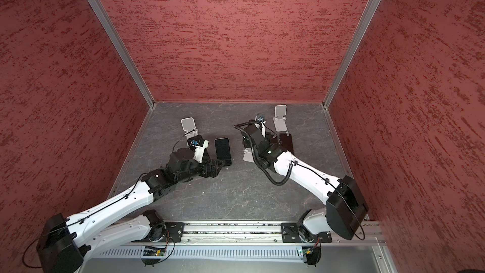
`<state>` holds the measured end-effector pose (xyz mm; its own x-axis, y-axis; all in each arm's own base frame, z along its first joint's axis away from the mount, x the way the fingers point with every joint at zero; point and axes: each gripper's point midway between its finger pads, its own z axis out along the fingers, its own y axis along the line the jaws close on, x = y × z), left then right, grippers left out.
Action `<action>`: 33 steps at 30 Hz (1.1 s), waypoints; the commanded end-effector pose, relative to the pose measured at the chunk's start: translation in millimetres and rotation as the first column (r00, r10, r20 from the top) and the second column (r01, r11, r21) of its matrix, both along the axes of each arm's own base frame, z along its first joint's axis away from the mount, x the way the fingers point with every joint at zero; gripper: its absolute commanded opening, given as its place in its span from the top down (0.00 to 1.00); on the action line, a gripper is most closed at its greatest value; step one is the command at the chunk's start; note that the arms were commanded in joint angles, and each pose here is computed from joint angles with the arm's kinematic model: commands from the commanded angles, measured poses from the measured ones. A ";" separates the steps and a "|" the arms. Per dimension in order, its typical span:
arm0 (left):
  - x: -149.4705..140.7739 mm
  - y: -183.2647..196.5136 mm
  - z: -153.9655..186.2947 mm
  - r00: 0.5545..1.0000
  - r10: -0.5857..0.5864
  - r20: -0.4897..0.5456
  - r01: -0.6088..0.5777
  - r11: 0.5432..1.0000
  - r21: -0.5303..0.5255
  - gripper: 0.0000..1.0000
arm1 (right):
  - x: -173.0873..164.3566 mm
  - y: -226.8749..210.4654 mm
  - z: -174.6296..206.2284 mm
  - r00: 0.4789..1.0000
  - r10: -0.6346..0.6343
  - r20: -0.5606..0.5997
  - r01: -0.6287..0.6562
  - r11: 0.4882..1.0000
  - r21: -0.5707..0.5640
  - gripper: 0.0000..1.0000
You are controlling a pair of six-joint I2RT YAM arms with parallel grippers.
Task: Remove the phone from the phone stand
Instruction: Remove the phone from the phone stand, then place the phone to the middle-right of the table.
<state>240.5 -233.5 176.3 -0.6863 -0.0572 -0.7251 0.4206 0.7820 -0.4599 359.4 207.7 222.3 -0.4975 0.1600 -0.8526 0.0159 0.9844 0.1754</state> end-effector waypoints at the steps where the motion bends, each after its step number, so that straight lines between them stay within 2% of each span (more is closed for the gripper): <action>1: 2.3 -14.9 20.5 0.999 -0.031 0.035 0.033 0.998 -0.059 0.01 | -5.5 -7.0 4.0 1.000 -0.001 0.007 0.001 1.000 -0.010 0.33; 11: 2.2 -35.9 26.5 0.997 -0.071 0.040 0.073 0.996 -0.042 0.01 | -11.2 -37.6 4.5 0.999 -0.036 0.003 0.036 0.999 -0.009 0.33; 22: -4.1 -62.3 32.0 0.989 -0.134 0.055 0.135 0.991 -0.017 0.00 | -9.2 -94.9 -11.3 0.994 -0.108 -0.033 0.108 0.994 0.006 0.33; 33: -4.7 -79.9 31.7 0.984 -0.170 0.054 0.170 0.985 0.000 0.00 | -3.1 -142.6 -37.4 0.977 -0.184 -0.105 0.178 0.982 -0.063 0.33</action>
<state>232.2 -305.2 194.1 -0.6790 0.0587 -0.7318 0.5429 0.7112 -0.4466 353.9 71.4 182.5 -0.5630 0.2147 -0.7981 0.2097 0.9712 0.1133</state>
